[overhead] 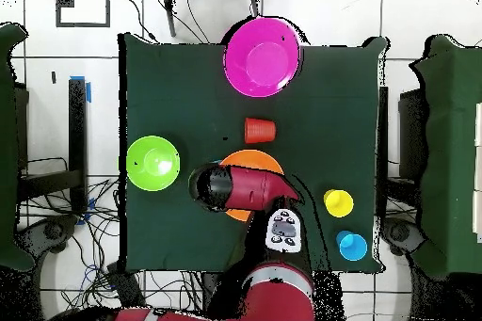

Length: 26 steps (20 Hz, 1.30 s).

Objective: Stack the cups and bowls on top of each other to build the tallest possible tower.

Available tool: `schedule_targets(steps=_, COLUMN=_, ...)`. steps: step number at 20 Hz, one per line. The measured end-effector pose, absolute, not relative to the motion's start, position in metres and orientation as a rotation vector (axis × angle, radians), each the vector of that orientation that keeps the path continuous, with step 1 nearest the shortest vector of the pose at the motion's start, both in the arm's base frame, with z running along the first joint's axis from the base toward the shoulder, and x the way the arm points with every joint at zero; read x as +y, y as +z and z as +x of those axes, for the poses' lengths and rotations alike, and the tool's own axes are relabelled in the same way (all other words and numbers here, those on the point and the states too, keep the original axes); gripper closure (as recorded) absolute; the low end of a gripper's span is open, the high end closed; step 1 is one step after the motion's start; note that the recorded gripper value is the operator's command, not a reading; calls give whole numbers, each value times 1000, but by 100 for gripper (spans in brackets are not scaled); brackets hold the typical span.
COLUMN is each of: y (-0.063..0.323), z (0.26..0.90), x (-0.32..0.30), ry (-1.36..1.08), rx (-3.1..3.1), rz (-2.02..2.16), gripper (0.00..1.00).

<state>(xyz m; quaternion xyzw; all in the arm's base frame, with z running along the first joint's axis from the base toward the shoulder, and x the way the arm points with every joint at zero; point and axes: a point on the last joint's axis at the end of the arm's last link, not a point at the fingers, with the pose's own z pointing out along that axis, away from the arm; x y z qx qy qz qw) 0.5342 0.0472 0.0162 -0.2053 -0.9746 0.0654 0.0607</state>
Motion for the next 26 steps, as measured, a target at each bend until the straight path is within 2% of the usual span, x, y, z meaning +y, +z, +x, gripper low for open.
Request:
schedule_targets(steps=18, y=6, z=523, x=47, ry=258, rx=-2931, rz=-592, gripper=0)
schedule_targets(steps=26, y=6, z=524, x=27, ry=244, rx=-2914, rz=-650, gripper=0)
